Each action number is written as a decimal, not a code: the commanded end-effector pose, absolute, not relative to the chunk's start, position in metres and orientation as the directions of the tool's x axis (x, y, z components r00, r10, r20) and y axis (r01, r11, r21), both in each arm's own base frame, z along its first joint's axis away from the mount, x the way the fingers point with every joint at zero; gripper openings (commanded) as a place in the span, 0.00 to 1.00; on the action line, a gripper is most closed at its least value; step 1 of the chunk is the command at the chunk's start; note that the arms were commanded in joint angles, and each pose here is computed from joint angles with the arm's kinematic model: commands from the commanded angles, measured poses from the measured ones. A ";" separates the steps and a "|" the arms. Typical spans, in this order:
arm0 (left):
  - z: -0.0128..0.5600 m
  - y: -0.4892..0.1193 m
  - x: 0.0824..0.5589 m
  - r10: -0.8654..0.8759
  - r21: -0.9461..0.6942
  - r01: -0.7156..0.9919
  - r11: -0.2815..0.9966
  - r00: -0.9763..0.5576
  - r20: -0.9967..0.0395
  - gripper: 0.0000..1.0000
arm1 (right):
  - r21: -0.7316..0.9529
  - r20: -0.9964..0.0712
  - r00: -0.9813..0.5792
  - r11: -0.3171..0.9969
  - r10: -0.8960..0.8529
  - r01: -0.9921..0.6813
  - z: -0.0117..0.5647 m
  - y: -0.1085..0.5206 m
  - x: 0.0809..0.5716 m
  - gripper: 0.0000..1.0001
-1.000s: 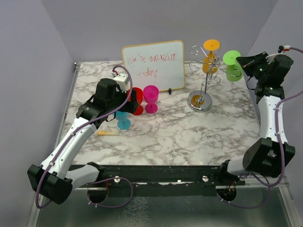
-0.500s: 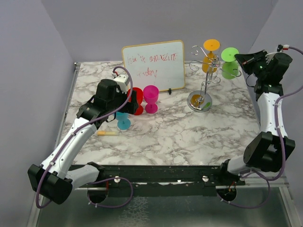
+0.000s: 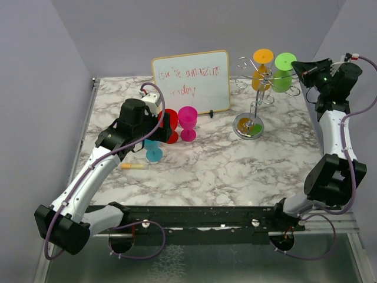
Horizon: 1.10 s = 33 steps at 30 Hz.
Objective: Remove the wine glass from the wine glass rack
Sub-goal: Pick up the wine glass from the wine rack, then place the wine glass at the center of the board.
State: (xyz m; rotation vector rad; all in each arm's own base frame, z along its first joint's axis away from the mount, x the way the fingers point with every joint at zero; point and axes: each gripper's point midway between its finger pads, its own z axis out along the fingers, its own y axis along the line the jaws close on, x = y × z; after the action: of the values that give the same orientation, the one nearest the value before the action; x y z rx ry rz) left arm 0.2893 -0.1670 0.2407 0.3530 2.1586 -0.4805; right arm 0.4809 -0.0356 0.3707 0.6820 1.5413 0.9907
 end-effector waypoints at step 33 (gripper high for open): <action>0.266 -0.170 0.286 0.045 -0.226 0.433 0.873 -0.532 -0.846 0.86 | 0.783 -0.613 0.266 0.617 0.744 0.078 0.414 -0.104 0.439 0.01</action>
State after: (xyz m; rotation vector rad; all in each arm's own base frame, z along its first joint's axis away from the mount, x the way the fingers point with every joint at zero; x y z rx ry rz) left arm 0.2869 -0.1659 0.2473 0.3509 2.1376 -0.4850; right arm 0.4532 -0.0939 0.4136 0.7922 1.2561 0.6171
